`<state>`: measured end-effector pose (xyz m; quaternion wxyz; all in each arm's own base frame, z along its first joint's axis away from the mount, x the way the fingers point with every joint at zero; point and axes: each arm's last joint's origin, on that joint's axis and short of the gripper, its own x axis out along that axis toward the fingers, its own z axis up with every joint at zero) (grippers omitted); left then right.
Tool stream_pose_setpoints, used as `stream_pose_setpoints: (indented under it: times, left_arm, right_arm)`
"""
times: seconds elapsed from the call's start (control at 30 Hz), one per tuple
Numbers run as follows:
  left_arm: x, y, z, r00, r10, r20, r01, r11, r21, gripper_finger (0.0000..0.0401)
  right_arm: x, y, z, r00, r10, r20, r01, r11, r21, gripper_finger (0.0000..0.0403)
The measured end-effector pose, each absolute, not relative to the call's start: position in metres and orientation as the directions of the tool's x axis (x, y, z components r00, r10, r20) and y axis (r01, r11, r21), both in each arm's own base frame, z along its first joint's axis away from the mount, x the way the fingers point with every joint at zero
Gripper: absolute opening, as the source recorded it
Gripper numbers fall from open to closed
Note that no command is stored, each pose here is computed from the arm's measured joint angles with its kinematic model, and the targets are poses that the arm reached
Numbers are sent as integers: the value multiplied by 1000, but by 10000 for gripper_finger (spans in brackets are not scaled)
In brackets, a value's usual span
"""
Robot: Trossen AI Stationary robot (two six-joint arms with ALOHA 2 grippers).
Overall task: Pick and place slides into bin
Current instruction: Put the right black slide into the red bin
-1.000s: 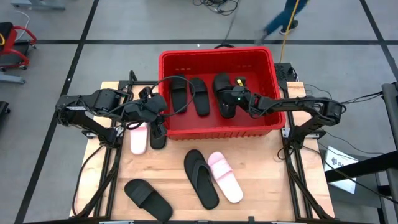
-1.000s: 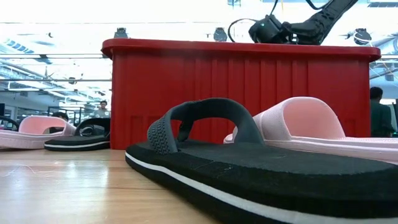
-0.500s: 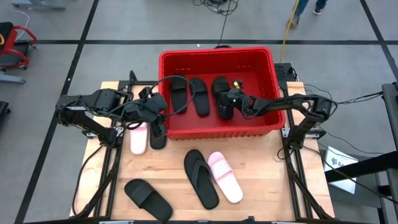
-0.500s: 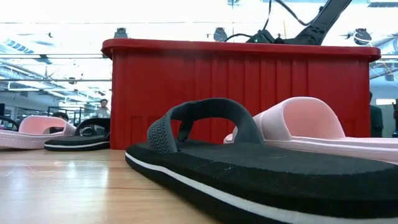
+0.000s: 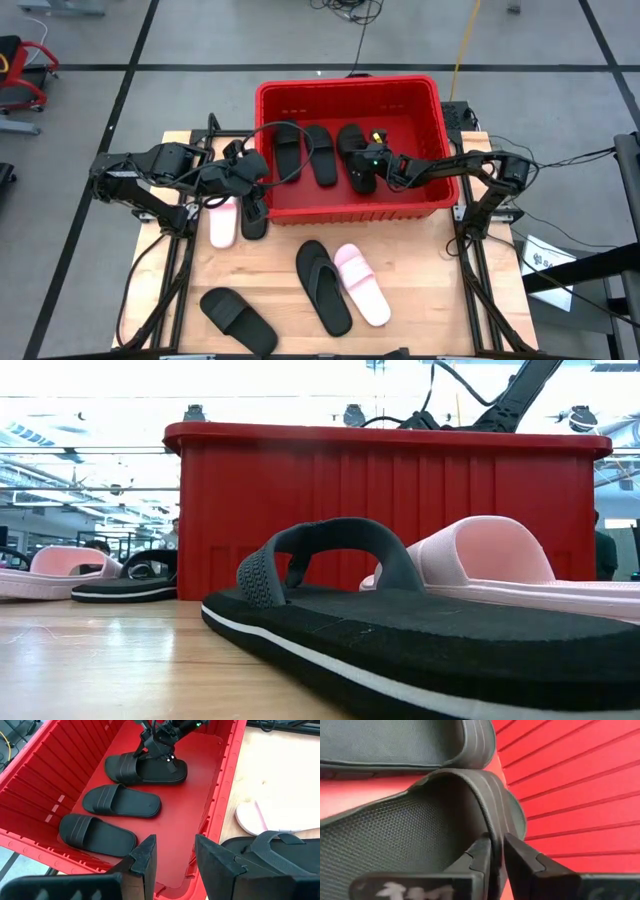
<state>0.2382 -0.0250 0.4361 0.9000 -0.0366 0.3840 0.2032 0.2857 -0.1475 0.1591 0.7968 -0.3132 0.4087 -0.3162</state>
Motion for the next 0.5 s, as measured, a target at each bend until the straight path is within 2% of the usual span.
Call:
stream_pose_setpoints:
  times: [0.5]
  left_arm:
    - [238, -26, 436, 625, 313, -715, -378, 923, 73, 129]
  right_arm:
    - [286, -148, 159, 467, -760, -453, 248, 604, -758, 180]
